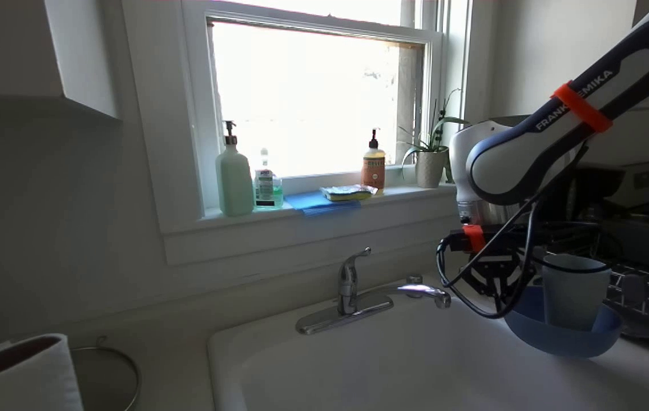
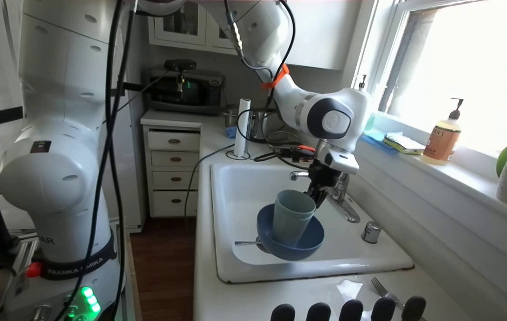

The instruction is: Stack the two cups on the counter in the blue bowl then put the bowl and cups in the sink.

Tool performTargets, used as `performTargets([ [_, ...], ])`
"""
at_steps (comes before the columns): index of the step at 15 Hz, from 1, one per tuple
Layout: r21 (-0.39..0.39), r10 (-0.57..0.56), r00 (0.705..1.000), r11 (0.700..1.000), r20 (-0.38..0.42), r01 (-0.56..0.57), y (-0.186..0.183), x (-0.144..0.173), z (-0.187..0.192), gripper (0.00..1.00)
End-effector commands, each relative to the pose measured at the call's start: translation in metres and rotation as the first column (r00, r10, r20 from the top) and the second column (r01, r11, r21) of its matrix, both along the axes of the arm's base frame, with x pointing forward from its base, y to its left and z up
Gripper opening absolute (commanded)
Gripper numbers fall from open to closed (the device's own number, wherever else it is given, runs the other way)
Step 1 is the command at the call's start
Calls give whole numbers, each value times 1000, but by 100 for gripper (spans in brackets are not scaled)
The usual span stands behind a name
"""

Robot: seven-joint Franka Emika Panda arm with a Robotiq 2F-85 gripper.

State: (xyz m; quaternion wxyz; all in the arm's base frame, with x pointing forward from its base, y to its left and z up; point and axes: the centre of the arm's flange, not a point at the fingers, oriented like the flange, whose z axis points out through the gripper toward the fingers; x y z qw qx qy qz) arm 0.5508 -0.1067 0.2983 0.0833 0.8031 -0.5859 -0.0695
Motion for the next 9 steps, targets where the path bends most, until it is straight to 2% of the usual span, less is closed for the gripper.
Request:
performTargets([
  [1,23,54,999,998,-5,-54,23,-21,-3,1],
  [9,52,160,987,986,2,-160,48,-9,-28,1],
])
